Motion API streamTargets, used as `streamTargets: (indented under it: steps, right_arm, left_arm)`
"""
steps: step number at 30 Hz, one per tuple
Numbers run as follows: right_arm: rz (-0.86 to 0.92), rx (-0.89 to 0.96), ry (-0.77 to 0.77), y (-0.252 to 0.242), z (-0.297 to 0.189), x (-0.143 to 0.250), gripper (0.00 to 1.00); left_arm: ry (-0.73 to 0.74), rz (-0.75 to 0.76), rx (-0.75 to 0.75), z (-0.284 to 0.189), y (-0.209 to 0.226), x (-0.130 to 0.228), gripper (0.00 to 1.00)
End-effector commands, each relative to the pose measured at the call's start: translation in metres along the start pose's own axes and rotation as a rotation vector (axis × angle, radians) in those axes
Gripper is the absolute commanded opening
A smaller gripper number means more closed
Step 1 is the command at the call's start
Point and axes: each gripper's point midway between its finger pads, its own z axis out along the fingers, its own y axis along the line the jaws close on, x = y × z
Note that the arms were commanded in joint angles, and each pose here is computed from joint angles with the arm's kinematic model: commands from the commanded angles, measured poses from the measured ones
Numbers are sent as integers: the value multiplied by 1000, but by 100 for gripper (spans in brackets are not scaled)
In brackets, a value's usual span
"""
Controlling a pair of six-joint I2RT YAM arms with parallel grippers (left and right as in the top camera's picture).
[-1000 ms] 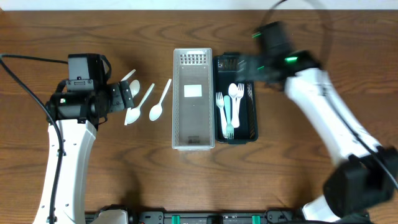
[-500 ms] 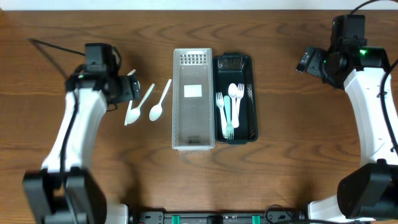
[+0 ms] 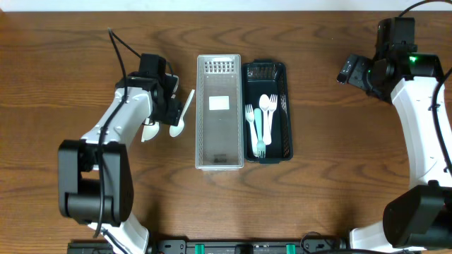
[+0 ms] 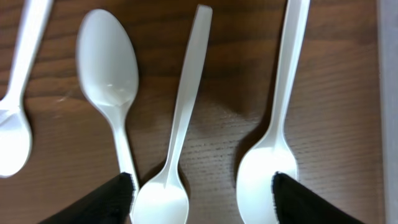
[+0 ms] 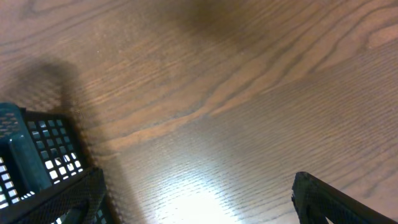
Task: Pack container
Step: 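Move left gripper over the spoons and grasp one spoon handle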
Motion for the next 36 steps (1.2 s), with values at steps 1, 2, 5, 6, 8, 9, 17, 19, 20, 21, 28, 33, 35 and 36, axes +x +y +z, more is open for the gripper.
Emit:
streamTargets:
  steps: [1,2,5,6,8,9,17,19,20,21,28,33,35,36]
  right_arm:
    - [1,8,8,-2,1,1,99]
    - [1,10,12,-2,1,2,99]
    - [0,15,23,-3,1,5,99]
    - [-1,15,25,-4,1,5,99]
    - [-2,17,30,-4,1,7,99]
    - [-2,17,31,-4,1,7,99]
    - [-4,28,54,-6,1,13,99]
    - [-4,27,54,-6,1,13,99]
    - [-4,27,53,-6,1,12,99]
    - [-4,27,53,-6,1,12,99]
    - [-4,27,53,-6,1,12,99]
    - [-4,28,55,-6,1,13,99]
    - [-4,28,54,-6,1,13,99]
    - [-4,27,54,-6,1,13,99]
  left_arm:
    - [28,66,6,12,1,1,68]
    - [37,79,8,15,1,2,66]
    - [49,100,11,23,1,4,64]
    - [49,102,11,25,1,3,64]
    - [46,103,11,29,1,2,64]
    - [42,103,10,29,1,1,63]
    - [18,102,6,30,1,-5,62]
    - [29,105,8,28,0,-2,59]
    - [30,105,9,26,0,-1,58]
    - [26,105,7,24,0,-2,59]
    - [-8,105,-4,21,2,-10,59]
    - [-28,136,-33,20,7,-16,59]
    - [-35,125,-32,16,7,-16,59]
    - [-38,120,-33,14,7,-17,59]
